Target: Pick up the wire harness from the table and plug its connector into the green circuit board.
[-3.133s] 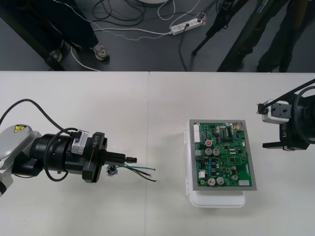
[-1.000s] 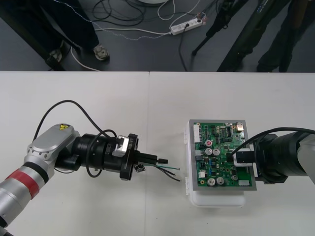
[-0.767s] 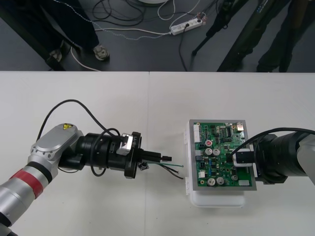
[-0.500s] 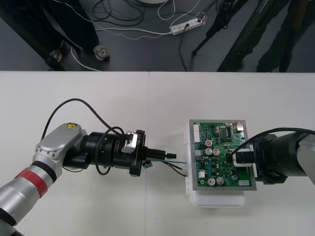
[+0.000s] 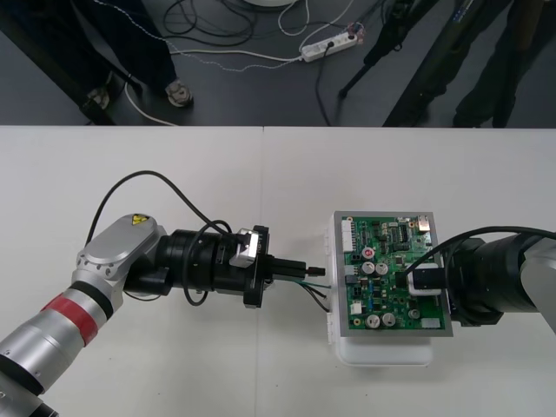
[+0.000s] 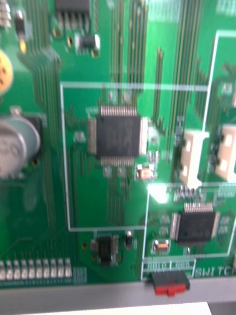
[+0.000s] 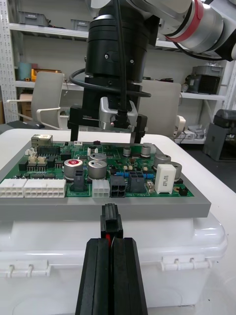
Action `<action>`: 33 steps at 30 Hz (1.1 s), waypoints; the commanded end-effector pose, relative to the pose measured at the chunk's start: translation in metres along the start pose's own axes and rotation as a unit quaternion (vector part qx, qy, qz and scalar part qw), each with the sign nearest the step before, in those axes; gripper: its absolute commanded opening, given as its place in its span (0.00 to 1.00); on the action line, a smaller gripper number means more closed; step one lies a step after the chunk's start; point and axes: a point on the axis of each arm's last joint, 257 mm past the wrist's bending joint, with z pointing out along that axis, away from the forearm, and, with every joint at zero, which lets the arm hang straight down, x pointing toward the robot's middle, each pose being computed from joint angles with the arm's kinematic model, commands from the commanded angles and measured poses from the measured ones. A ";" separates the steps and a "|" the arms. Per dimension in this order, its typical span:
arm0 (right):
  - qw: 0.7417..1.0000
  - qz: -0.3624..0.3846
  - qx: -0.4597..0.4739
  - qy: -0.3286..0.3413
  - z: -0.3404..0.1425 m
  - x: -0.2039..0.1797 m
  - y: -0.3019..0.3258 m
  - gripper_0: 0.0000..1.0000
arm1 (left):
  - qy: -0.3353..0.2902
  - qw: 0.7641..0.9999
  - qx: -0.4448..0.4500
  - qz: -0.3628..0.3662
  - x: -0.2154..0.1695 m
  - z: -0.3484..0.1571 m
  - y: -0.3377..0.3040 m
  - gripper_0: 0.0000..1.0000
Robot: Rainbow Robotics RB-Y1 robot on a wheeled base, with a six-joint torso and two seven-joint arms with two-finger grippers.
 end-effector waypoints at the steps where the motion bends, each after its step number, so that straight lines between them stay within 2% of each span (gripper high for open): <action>1: 1.000 -0.003 0.007 -0.014 -0.002 -0.017 -0.007 1.00 | 0.000 0.998 0.014 0.054 -0.010 0.027 0.006 0.00; 23: 0.999 0.006 0.009 -0.031 -0.002 -0.031 -0.009 1.00 | -0.008 0.998 0.030 0.048 -0.011 0.042 -0.005 0.00; 33: 1.000 0.004 0.012 -0.020 -0.002 -0.024 -0.010 1.00 | -0.008 0.999 0.022 0.046 -0.012 0.044 -0.001 0.00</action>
